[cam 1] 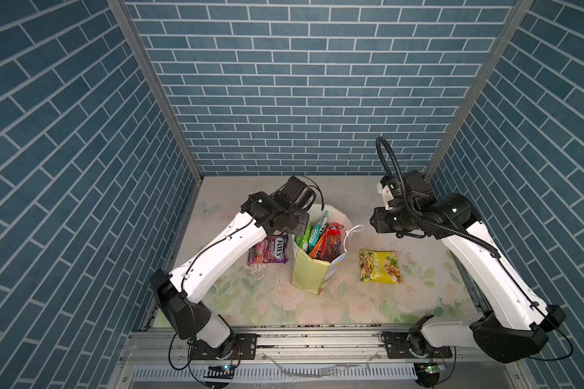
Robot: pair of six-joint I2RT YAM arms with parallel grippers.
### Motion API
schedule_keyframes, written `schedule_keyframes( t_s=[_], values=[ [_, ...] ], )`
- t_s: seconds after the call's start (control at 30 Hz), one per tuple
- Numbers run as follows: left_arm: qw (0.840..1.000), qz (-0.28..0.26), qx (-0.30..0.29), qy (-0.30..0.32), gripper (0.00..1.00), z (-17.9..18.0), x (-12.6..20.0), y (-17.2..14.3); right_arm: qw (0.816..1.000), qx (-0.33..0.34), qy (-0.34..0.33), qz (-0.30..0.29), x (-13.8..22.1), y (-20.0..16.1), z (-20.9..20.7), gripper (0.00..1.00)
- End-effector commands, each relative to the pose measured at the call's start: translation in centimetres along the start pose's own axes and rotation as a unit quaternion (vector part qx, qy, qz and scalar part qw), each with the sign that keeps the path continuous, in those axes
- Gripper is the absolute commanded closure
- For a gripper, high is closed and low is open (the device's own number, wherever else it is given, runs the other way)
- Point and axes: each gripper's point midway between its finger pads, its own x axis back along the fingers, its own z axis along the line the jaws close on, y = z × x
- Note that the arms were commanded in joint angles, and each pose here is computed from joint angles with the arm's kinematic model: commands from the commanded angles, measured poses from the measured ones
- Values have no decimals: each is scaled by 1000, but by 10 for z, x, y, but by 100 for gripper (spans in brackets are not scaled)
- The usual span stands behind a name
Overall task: Take the snacks out of the paper bag
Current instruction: Rotate the paper bag at the center of the table.
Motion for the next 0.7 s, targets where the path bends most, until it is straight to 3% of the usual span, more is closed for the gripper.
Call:
schedule_keyframes(
  t_s=[0.0, 0.27, 0.43, 0.67],
  values=[
    [999, -29, -40, 16, 100, 5, 2, 30, 1000, 10, 0, 2, 1, -3, -4, 71],
    [995, -49, -87, -11, 100, -15, 1, 73, 1000, 4, 6, 10, -4, -5, -5, 71],
    [991, -40, -117, -55, 100, -45, 5, 62, 999, 0, 52, 0, 1, -10, 7, 71],
    [989, -40, -103, -93, 100, -63, 20, 37, 986, -25, 166, -15, 13, -12, 41, 73]
  ],
)
